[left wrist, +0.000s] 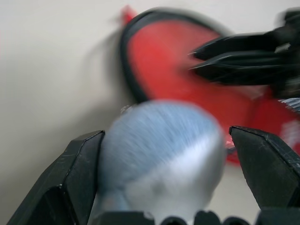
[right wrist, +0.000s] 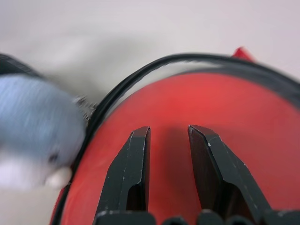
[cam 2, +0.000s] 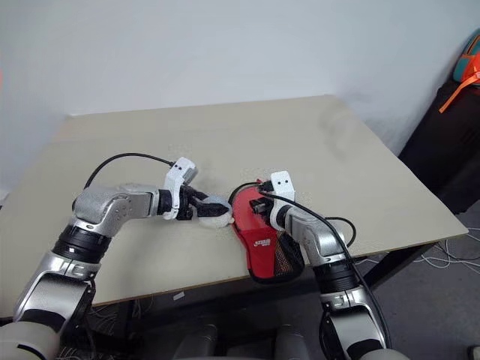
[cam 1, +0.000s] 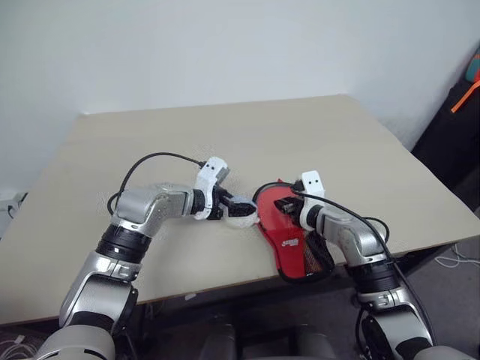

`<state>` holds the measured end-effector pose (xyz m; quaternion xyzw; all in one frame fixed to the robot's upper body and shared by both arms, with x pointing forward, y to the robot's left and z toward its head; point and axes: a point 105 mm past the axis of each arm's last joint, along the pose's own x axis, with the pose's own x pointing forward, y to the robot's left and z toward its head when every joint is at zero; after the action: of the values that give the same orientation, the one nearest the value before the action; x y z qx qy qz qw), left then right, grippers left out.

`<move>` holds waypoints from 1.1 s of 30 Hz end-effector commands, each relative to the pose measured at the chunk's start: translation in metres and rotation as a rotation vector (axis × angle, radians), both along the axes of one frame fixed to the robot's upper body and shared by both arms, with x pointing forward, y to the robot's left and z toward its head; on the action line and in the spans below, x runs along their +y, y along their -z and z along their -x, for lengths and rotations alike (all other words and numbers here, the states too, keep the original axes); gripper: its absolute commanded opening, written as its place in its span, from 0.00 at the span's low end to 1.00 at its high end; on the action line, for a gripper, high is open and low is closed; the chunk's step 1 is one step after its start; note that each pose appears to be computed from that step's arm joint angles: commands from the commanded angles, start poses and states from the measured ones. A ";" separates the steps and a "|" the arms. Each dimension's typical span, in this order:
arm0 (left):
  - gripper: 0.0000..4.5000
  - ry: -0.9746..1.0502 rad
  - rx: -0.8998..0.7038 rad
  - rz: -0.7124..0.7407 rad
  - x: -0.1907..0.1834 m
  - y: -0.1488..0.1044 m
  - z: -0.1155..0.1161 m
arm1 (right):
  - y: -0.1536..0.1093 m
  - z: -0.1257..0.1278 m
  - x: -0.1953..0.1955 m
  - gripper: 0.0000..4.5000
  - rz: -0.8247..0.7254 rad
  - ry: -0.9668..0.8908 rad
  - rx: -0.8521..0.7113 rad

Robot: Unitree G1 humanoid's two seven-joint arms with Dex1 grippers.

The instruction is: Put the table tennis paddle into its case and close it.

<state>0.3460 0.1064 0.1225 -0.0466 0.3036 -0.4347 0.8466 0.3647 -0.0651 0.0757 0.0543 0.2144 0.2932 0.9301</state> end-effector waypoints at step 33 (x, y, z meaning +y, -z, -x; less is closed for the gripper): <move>1.00 0.038 0.605 0.189 -0.064 0.051 0.077 | -0.056 -0.039 -0.050 0.31 -0.171 0.328 -0.149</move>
<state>0.2694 0.0505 0.0689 -0.2454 0.4991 -0.4345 0.7085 0.3999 -0.1147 0.1049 0.1421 0.1547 0.1541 0.9655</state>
